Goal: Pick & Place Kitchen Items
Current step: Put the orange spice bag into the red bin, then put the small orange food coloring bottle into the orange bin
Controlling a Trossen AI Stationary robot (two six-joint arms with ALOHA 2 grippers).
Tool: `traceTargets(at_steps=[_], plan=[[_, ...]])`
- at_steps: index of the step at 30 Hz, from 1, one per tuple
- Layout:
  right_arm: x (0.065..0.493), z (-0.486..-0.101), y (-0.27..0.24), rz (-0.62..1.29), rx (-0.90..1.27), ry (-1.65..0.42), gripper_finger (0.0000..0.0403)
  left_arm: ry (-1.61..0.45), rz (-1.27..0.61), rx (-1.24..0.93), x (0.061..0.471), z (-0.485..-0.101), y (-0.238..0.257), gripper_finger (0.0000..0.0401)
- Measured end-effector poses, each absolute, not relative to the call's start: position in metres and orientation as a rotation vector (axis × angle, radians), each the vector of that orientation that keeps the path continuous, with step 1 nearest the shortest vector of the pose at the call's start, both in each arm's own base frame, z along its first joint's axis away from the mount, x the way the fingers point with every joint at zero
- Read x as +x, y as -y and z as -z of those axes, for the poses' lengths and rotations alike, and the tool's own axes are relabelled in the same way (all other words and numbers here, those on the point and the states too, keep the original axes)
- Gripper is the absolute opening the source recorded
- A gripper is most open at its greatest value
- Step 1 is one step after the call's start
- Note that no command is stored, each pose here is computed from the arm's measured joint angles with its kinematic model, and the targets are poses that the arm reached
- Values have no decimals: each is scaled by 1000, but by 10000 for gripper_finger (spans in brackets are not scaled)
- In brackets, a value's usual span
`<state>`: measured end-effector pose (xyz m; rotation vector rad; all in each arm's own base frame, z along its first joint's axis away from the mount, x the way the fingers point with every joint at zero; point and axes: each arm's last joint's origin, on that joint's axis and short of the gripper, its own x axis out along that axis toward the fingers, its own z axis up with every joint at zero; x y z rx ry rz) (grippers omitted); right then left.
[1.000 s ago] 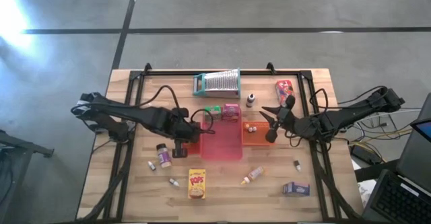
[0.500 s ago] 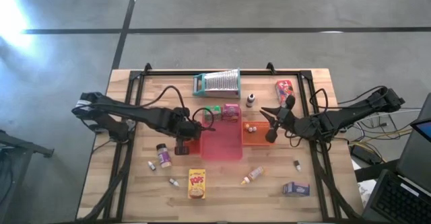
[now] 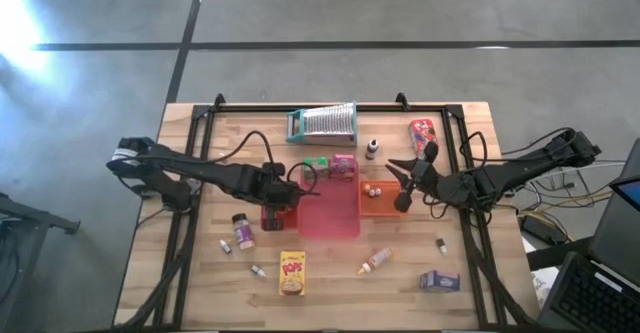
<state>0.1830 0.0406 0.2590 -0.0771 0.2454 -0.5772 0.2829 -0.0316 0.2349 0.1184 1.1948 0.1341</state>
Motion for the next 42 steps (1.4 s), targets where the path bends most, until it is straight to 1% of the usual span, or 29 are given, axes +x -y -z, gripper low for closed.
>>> traceTargets(at_steps=[11,14,19,22,27,36,42], plan=[[183,-259,-41,558,-76,-252,102,-1181,-121,131,284,-232,32,23],[183,-258,-41,543,-76,-257,109,-1182,-120,128,284,-232,32,45],[183,-257,-42,530,-77,-262,119,-1181,-125,121,284,-232,32,94],[183,-254,-41,528,-81,-271,125,-1194,-128,115,283,-235,32,115],[183,-252,-41,527,-83,-274,134,-1185,-130,106,286,-257,32,130],[183,-252,-41,527,-91,-276,143,-1192,-178,40,283,-311,32,130],[183,-252,-41,515,-178,-299,134,-1189,-227,-32,278,-333,31,130]])
